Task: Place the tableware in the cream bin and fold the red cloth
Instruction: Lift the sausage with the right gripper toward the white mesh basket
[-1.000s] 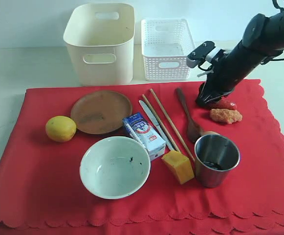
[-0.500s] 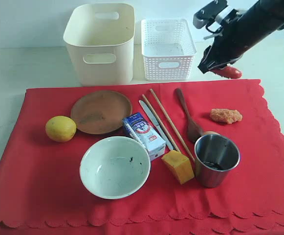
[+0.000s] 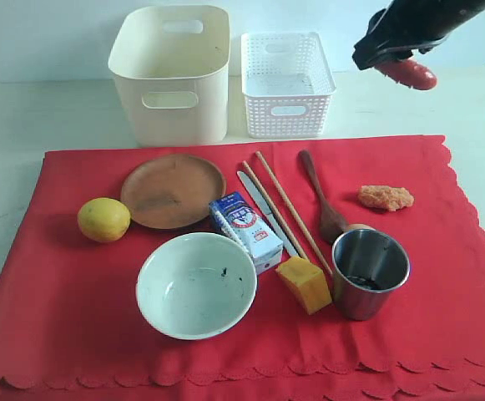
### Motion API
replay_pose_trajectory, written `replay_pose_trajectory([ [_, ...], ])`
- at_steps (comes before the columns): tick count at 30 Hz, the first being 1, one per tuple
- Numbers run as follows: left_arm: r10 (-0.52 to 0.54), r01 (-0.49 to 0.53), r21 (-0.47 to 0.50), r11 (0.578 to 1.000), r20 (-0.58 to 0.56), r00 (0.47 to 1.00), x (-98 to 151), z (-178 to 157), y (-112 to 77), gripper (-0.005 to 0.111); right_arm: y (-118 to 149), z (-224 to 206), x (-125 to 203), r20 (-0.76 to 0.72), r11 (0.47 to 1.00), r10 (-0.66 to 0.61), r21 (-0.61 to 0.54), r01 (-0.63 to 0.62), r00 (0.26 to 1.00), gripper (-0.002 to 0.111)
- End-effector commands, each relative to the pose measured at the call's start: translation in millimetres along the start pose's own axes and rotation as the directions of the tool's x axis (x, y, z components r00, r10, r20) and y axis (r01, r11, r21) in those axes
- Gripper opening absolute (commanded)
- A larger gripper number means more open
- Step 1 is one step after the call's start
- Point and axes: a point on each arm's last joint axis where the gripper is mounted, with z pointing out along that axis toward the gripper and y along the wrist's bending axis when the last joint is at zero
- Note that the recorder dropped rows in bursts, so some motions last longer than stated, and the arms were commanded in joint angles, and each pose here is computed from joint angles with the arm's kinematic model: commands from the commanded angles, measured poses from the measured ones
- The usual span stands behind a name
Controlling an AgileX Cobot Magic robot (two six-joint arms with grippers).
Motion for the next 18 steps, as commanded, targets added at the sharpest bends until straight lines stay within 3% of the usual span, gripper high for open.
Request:
replay_pose_trajectory([
  [1,-0.002,0.002,0.001,1.0,0.019,1.0,-2,-1,-0.1,0.0,6,-31,-10,0.071,0.999,0.047,0.016,-0.049,0.996,0.0],
  [7,-0.002,0.002,0.001,1.0,0.019,1.0,-2,-1,-0.1,0.0,18,-57,-21,0.184,0.991,0.131,-0.052,-0.124,0.974,0.0],
  [12,-0.002,0.002,0.001,1.0,0.019,1.0,-2,-1,-0.1,0.0,22,-57,-25,0.216,0.977,0.199,-0.116,-0.177,0.956,0.0],
  [18,-0.002,0.002,0.001,1.0,0.019,1.0,-2,-1,-0.1,0.0,17,-50,-30,0.225,0.976,0.206,-0.113,-0.185,0.952,0.0],
])
